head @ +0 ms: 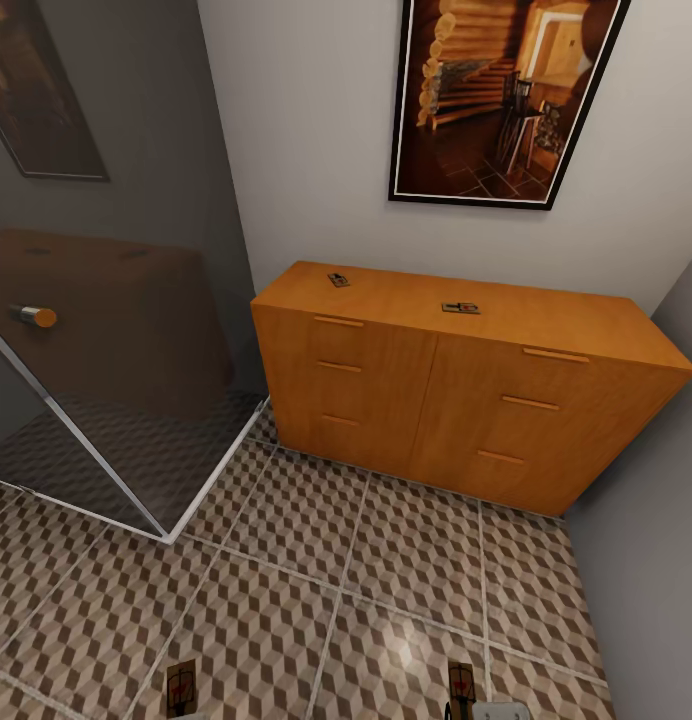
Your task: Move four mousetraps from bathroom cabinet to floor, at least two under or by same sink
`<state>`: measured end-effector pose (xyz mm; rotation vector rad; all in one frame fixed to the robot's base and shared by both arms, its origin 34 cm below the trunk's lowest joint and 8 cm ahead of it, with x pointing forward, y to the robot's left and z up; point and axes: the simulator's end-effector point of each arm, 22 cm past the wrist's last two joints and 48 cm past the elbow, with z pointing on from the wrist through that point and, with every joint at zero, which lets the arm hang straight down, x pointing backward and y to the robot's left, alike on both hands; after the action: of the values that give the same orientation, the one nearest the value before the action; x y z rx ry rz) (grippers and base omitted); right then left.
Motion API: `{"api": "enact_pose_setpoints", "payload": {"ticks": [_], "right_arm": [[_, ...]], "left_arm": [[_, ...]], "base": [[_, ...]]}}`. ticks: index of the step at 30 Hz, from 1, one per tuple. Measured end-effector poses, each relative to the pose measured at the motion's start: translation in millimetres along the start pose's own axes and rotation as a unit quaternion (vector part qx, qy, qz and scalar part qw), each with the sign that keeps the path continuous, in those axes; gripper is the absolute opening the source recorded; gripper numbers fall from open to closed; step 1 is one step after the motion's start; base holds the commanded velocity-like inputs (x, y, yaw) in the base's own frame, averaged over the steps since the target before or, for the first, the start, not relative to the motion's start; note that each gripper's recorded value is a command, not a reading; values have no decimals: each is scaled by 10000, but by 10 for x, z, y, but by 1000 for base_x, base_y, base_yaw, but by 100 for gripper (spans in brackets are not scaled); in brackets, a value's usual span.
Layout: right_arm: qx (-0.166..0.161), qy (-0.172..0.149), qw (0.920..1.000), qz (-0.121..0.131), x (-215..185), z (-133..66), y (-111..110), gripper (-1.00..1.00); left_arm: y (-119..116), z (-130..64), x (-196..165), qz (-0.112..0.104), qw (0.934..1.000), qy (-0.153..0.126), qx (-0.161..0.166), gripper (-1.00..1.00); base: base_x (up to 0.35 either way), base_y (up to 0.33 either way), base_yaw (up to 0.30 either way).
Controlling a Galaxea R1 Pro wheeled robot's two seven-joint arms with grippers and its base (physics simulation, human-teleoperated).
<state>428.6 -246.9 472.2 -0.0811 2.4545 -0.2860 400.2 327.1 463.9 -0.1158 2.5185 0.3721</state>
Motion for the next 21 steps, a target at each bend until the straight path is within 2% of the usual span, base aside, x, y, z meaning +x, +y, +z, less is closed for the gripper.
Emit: {"api": "enact_pose_setpoints", "payload": {"ticks": [21], "right_arm": [[0, 0, 10000, 0, 0, 0, 0, -100]], "left_arm": [[0, 0, 1, -1, 10000, 1, -1, -100]], "base": [[0, 0, 0]]}}
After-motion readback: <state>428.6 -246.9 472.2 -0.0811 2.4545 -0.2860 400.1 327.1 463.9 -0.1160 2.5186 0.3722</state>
